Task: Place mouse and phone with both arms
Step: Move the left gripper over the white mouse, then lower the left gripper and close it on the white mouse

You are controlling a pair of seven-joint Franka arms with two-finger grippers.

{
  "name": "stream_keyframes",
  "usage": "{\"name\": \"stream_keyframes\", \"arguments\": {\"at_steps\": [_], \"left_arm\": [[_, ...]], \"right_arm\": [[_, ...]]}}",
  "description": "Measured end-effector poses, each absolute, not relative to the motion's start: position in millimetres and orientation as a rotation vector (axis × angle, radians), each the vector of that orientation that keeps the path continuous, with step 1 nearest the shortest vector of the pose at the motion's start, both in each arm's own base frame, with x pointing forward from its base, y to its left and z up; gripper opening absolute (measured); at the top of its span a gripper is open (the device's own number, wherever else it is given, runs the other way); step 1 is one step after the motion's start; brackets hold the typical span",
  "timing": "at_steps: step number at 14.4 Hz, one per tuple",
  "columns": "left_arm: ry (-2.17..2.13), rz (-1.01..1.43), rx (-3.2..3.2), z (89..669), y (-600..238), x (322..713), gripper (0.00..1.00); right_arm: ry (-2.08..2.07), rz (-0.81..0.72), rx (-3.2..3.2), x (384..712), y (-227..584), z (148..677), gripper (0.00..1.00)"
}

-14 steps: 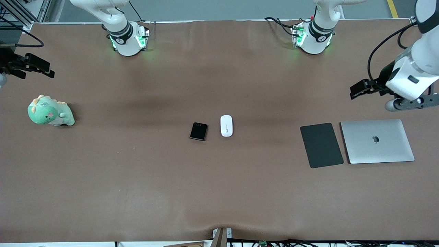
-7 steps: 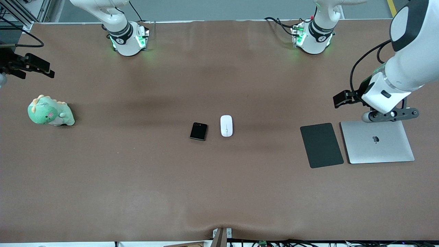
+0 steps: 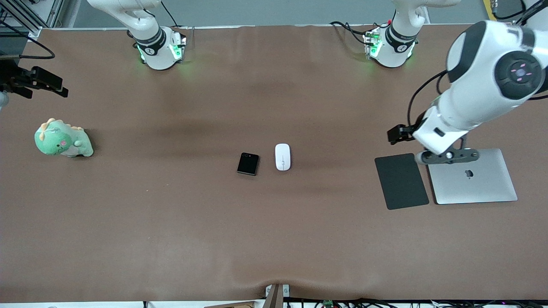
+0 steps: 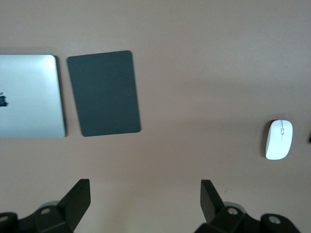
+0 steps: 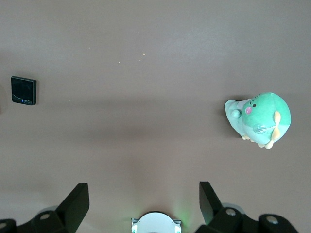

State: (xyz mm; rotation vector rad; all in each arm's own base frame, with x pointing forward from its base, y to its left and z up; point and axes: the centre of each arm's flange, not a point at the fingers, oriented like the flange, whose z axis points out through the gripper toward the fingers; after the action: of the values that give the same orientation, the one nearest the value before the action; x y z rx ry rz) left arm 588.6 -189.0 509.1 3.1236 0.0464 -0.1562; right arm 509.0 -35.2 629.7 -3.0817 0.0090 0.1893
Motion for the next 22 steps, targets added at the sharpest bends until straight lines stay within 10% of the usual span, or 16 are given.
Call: {"name": "stream_keyframes", "arguments": {"at_steps": [22], "left_arm": [[0.322,-0.09,3.041,241.6,-468.5,516.1,1.0]], "right_arm": [[0.009,0.19,-3.082,509.0,-35.1,629.4,1.0]]}}
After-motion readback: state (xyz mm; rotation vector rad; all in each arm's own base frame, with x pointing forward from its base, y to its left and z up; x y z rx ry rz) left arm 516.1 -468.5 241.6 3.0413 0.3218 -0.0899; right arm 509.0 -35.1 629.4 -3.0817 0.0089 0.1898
